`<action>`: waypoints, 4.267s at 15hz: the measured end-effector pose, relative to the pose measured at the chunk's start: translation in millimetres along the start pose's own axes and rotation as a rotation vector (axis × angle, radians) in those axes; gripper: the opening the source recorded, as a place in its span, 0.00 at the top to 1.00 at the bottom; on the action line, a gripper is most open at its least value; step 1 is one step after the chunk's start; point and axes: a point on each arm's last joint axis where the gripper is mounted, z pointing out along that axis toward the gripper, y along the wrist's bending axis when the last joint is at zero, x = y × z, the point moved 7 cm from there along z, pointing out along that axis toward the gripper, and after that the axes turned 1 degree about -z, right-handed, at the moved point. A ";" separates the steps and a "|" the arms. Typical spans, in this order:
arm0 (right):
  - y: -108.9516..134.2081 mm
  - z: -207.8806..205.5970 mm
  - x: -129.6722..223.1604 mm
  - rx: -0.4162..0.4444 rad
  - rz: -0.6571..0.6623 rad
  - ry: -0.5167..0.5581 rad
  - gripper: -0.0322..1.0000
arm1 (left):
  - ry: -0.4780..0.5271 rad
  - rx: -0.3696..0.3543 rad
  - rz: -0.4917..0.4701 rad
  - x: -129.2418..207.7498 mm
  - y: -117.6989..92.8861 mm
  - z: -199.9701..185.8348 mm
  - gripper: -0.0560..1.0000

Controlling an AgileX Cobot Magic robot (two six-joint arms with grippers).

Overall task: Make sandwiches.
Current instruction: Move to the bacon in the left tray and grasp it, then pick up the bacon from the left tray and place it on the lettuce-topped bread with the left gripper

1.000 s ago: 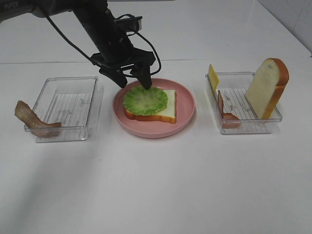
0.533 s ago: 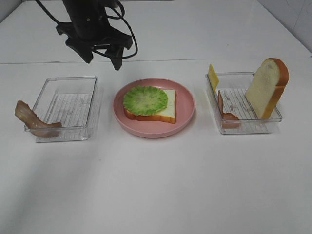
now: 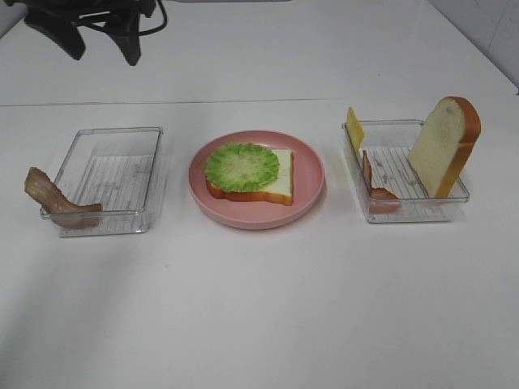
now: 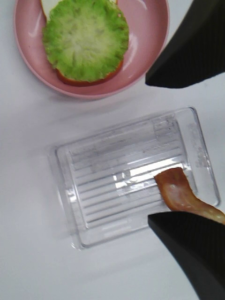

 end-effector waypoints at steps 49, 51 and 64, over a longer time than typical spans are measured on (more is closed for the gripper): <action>0.0 0.0 0.0 0.000 0.000 0.000 0.21 | -0.189 0.487 -0.312 14.8 -22.9 39.4 0.95; 0.0 0.0 0.0 0.000 0.000 0.000 0.21 | -0.206 0.625 -0.318 9.6 -55.0 46.6 0.95; 0.0 0.0 0.0 0.000 0.000 0.000 0.21 | -0.085 0.767 -0.230 26.9 -154.7 123.9 0.95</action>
